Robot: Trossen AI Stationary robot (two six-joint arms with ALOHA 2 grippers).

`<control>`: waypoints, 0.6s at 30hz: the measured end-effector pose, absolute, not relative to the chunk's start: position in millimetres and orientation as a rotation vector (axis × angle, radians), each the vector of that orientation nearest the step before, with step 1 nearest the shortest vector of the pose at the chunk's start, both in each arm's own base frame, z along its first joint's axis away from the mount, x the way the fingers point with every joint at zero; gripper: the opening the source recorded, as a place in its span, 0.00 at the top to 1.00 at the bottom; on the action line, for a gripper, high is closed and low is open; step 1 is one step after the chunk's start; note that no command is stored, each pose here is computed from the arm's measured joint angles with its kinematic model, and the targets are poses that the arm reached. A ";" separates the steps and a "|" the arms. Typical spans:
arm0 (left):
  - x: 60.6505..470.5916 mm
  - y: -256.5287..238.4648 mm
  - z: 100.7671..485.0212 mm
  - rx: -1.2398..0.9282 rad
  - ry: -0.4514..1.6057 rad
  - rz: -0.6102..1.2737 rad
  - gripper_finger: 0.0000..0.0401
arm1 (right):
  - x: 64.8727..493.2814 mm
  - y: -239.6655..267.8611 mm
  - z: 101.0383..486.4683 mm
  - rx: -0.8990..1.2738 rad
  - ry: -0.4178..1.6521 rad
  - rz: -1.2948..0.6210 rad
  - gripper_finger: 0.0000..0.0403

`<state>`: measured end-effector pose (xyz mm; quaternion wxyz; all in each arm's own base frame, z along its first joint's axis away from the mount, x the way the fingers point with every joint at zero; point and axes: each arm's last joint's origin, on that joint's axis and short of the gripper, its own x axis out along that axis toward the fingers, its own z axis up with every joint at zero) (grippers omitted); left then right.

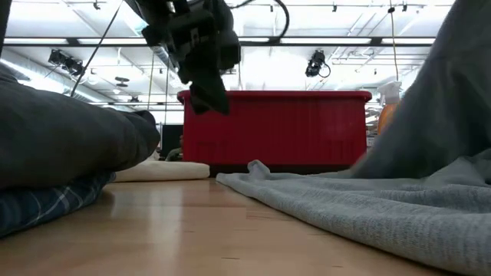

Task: Fold Laundry from Bin
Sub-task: Fold the light gray t-shirt

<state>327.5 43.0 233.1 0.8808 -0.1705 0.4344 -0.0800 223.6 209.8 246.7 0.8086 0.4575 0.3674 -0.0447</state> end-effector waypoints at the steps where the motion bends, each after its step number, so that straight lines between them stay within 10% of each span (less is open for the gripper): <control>1: 326.9 42.9 235.8 -0.359 0.894 -0.165 0.65 | 229.6 214.3 241.8 0.999 0.795 -0.069 0.98; 18: 335.3 22.4 245.3 -0.356 0.800 -0.213 0.65 | 263.2 245.9 168.5 1.186 0.945 -0.100 0.70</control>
